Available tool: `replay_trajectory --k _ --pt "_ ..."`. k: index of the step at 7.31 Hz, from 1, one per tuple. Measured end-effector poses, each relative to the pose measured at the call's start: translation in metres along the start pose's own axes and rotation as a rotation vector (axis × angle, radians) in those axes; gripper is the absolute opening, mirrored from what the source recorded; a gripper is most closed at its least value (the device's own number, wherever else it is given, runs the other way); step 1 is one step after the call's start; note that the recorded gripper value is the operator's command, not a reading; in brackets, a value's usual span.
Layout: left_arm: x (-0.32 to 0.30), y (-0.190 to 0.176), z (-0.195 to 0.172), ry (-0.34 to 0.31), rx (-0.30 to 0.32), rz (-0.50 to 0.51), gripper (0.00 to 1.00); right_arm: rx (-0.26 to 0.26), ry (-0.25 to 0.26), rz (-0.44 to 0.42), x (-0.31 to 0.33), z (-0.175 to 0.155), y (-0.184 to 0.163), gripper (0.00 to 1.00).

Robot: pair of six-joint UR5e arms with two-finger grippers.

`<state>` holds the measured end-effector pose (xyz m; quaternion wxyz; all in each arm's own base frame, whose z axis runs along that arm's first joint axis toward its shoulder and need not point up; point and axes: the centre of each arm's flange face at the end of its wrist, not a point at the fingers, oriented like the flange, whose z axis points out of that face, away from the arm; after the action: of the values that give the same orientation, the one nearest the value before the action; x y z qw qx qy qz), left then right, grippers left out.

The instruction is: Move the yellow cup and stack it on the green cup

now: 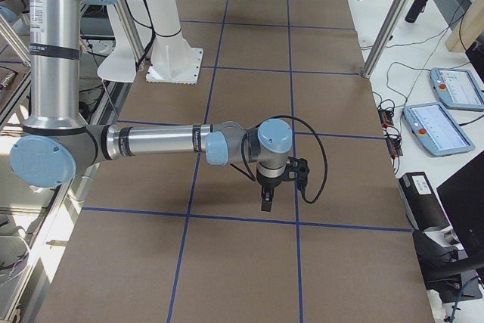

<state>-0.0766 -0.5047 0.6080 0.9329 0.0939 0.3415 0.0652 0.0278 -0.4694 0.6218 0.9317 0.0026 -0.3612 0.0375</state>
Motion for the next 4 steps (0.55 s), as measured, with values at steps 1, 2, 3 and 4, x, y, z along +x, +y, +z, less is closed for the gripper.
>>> replay_trajectory --k 1,2,3,4 --pt "0.0 0.0 0.0 -0.002 -0.001 0.0 1.0 0.01 -0.005 -0.005 0.001 0.0 -0.001 1.0" --pt "0.0 0.001 0.0 -0.003 -0.002 -0.001 1.0 0.017 -0.03 -0.001 0.001 -0.004 -0.002 1.0" --pt "0.0 0.002 0.0 -0.003 -0.003 -0.002 1.0 0.023 -0.075 0.009 0.002 -0.01 -0.002 1.0" --pt "-0.001 0.004 0.001 -0.002 -0.004 -0.004 1.0 0.027 -0.105 0.016 0.004 -0.015 -0.002 1.0"
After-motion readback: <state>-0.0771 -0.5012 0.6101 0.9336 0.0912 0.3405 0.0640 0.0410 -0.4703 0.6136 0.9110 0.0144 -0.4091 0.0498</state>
